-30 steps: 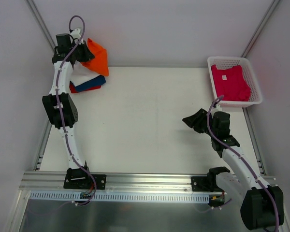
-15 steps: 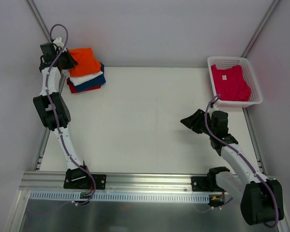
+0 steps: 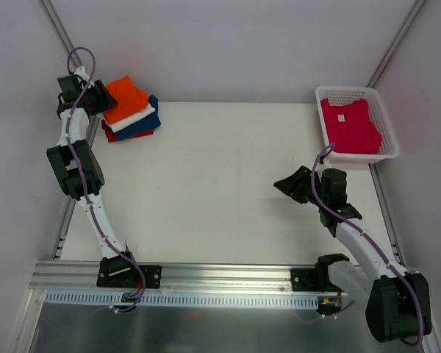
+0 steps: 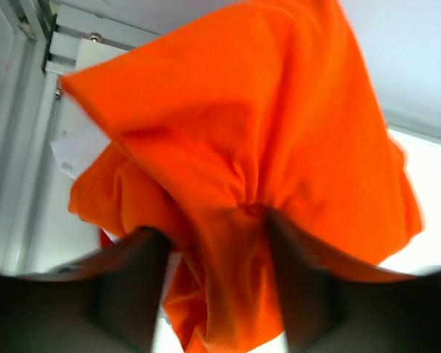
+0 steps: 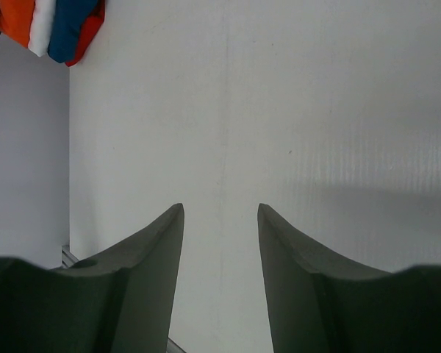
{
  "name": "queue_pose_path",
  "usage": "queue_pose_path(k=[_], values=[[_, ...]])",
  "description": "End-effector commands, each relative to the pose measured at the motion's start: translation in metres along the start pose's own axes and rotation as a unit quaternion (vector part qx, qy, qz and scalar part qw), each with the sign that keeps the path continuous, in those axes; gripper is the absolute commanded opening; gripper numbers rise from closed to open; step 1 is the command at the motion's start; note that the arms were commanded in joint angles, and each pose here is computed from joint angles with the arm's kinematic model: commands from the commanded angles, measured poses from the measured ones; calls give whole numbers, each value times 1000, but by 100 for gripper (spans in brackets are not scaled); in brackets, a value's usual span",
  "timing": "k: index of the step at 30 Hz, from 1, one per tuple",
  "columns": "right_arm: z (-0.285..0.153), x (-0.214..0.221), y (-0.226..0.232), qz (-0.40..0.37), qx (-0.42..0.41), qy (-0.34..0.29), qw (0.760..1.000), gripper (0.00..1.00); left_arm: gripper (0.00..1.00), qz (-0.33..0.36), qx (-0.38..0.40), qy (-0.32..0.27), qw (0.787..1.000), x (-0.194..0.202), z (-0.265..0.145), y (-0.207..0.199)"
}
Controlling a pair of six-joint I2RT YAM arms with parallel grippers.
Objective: Fold and stack the t-shirts
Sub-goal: Neatly place the folded tshirt to the corner
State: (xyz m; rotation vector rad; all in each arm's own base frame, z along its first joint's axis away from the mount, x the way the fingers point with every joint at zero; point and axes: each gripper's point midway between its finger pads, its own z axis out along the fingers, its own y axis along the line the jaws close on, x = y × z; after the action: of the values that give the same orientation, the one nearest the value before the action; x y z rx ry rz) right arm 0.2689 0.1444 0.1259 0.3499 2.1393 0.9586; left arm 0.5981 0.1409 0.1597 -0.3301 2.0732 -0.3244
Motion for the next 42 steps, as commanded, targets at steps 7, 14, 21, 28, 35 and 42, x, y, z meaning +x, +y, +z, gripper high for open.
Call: queue_pose_path(k=[7,14,21,28,35,42], values=[[-2,-5,16,-7,-30,-11,999,48,99,-7,7,-34,999,-25,-13,-8],[-2,-3,16,-9,-31,-9,999,48,99,-1,1,-70,998,-55,-45,-24],[-6,-5,20,-16,-36,-16,999,48,99,11,-6,-115,993,-84,-87,-43],[-12,-3,22,-24,-39,-19,999,49,99,-9,22,-143,989,-90,-130,-82],[-20,-3,22,-33,-31,-21,999,54,99,-28,86,-163,983,-71,-174,-156],[-28,-3,11,-35,15,-17,999,60,99,-3,211,-147,966,-13,-221,-286]])
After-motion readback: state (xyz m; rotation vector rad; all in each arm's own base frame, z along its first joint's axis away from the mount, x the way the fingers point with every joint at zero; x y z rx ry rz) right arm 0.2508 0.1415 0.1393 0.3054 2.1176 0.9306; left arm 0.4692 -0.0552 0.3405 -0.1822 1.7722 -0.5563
